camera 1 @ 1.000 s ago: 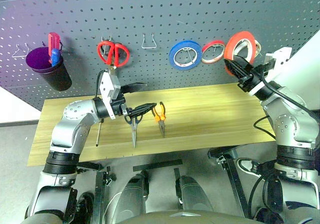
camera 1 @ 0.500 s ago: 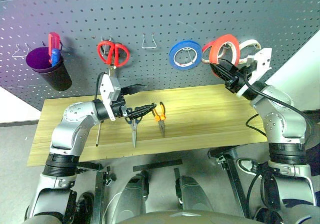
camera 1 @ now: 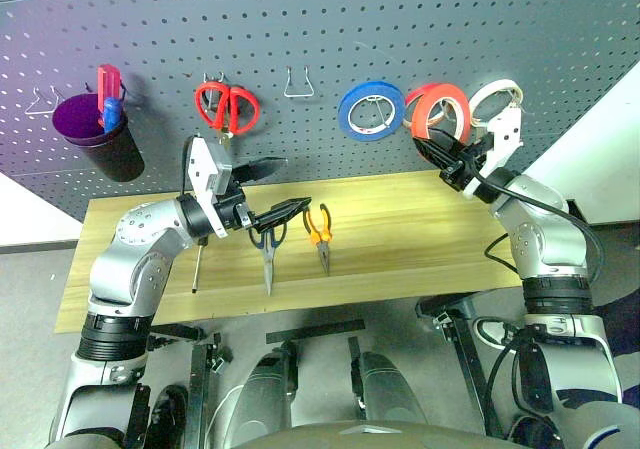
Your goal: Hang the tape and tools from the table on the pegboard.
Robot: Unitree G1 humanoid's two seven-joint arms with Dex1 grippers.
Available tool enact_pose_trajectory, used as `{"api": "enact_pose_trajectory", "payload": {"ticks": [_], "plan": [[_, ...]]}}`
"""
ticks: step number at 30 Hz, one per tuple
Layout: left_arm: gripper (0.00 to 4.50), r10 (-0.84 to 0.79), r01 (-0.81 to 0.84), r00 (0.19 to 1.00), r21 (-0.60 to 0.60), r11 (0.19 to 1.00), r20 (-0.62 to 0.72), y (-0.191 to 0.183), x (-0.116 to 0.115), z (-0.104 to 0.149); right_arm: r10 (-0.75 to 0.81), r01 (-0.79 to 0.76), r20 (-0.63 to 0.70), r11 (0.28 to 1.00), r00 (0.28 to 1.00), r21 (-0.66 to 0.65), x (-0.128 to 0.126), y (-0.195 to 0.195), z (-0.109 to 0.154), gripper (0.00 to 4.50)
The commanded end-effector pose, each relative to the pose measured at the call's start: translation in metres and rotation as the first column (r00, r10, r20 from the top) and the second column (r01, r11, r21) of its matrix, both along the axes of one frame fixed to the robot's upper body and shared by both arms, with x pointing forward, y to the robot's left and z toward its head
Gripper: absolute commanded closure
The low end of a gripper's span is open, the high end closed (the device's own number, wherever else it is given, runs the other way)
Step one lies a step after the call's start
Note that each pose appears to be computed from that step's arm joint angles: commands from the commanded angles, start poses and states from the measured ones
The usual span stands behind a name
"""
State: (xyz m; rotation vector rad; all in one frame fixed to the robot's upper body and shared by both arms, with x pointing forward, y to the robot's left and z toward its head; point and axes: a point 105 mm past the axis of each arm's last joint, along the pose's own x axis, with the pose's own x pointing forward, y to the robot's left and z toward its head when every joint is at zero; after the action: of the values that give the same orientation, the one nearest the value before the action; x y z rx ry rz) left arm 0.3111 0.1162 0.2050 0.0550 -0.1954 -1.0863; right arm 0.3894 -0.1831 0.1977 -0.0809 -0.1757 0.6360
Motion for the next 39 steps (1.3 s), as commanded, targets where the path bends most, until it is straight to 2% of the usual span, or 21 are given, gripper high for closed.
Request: {"api": "enact_pose_trajectory", "payload": {"ticks": [1,12,20,31,39], "plan": [[0.0,0.013,-0.012,0.999,-0.033,0.999,0.043,0.003,-0.006,0.013,0.012,-0.012,0.067,1.0,0.998,-0.01,0.0,0.002,0.014,3.79],[0.0,0.014,-0.013,0.999,-0.027,1.0,0.049,0.001,-0.007,0.014,-0.016,0.019,0.079,0.999,0.997,-0.034,0.017,0.002,0.009,3.79],[0.0,0.014,-0.013,0.999,-0.023,1.0,0.048,0.002,-0.007,0.013,-0.053,0.058,0.075,0.996,0.996,-0.07,0.024,0.0,-0.007,3.79],[0.0,0.013,-0.012,0.999,-0.018,1.0,0.049,0.002,-0.007,0.012,-0.082,0.089,0.089,0.993,0.993,-0.072,0.03,-0.004,-0.008,0.06],[0.0,0.018,-0.017,0.999,-0.024,1.0,0.041,0.002,-0.008,0.011,-0.021,0.025,0.075,0.999,0.997,-0.043,0.015,-0.006,-0.007,0.02]]}}
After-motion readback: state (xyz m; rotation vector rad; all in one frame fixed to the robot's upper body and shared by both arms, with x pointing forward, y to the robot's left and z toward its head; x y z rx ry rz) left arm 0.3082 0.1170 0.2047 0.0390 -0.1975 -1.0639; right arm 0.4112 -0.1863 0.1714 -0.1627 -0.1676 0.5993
